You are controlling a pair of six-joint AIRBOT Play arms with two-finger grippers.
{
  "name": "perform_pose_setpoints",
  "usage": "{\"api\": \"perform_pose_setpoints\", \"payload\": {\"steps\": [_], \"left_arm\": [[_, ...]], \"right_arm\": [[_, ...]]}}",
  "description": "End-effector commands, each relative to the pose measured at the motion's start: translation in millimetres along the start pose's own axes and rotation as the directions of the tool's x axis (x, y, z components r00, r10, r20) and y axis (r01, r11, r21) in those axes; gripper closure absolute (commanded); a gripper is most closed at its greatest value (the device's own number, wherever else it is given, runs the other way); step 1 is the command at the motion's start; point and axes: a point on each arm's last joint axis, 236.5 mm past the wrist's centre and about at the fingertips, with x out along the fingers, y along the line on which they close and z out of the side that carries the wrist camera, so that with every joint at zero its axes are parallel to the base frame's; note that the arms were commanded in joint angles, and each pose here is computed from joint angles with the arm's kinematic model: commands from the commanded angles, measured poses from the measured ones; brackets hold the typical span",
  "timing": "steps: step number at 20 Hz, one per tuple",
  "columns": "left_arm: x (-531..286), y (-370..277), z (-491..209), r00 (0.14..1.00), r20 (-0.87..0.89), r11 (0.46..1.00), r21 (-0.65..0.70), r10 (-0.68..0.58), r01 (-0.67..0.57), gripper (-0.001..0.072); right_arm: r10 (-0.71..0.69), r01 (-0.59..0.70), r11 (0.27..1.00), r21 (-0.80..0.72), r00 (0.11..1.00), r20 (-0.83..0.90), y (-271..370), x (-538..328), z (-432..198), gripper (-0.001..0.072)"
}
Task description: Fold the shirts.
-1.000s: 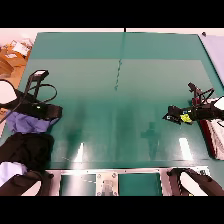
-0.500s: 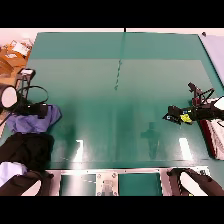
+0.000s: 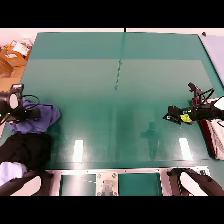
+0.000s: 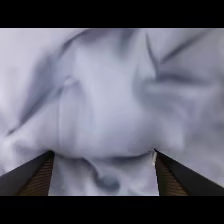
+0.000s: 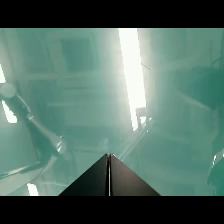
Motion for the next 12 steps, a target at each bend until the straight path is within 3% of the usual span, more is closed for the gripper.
{"api": "perform_pose_setpoints", "payload": {"steps": [1,2,3,7,10,12], "left_arm": [[38,-14,-2,0.997,-0.056,0.997,-0.053,-0.061,0.058,0.0159],[40,-14,-3,0.996,-0.067,0.997,-0.046,-0.059,0.056,0.0521],[35,-13,-1,0.996,-0.066,0.998,-0.027,-0.058,0.056,0.0688],[-26,-8,40,0.997,-0.009,0.997,-0.003,-0.081,0.081,0.069],[-128,-24,90,0.963,0.206,0.985,0.041,-0.174,0.169,0.069],[-210,-56,106,0.885,0.372,0.96,0.138,-0.28,0.245,0.069]], "right_arm": [[0.0,0.0,1.0,0.0,1.0,0.002,0,0,0,0.0694],[0.0,0.0,1.0,0.0,1.0,0.002,0,0,0,0.0694],[0.0,0.0,1.0,0.0,1.0,0.001,0,0,0,0.0695],[0.0,0.0,1.0,0.001,1.0,-0.001,0,1,0,0.0694],[0.009,-0.009,1.0,0.004,1.0,0.0,2,1,0,0.0694],[0.011,-0.011,1.0,0.005,1.0,0.0,3,1,0,0.0693]]}}
